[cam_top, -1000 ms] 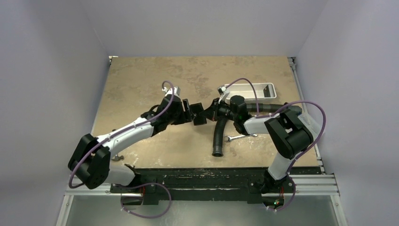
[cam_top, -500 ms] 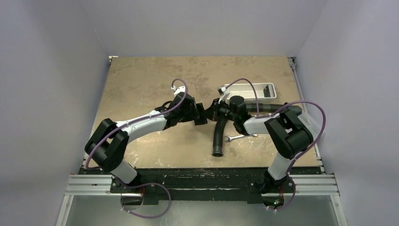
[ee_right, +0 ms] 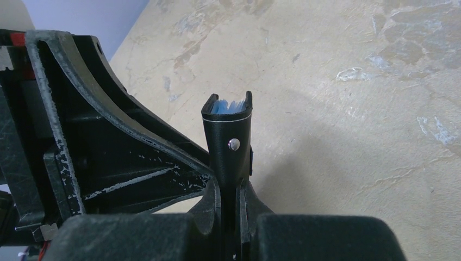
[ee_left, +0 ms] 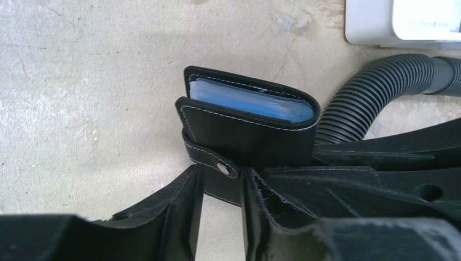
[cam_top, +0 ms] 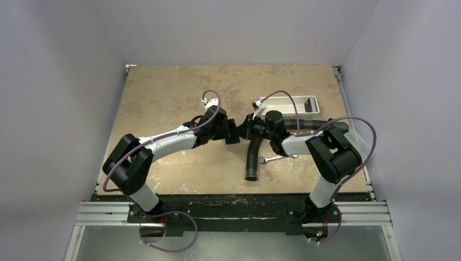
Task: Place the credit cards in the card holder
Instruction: Open the card holder at the center of the board.
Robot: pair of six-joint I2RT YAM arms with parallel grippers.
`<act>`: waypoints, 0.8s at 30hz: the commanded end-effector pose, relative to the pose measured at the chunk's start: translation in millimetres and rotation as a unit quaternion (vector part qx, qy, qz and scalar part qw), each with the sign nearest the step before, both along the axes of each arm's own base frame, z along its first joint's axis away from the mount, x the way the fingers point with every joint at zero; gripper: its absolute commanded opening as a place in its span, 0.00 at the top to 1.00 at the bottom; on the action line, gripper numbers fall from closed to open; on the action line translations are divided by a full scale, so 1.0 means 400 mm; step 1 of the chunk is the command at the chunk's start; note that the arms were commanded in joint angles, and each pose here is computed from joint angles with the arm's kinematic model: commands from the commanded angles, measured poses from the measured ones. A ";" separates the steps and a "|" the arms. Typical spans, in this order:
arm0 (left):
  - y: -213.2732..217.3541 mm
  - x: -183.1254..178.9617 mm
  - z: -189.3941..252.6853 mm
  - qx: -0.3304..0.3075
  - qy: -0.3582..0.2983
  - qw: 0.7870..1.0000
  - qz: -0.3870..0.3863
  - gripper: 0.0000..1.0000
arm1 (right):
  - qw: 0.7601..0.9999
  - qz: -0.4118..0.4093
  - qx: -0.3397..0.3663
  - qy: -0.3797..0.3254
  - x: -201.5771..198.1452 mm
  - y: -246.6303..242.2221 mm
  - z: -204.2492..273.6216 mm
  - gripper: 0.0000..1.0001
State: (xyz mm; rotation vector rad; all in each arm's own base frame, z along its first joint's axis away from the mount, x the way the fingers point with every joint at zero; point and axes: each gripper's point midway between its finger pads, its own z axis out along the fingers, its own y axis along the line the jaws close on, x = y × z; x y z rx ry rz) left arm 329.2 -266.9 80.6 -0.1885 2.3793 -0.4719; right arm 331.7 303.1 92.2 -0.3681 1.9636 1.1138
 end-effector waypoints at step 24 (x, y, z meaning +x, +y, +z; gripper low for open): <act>0.145 -0.068 0.042 0.027 0.001 0.999 -0.045 1.00 | 0.999 0.025 -0.024 0.026 0.042 0.051 -0.001 0.92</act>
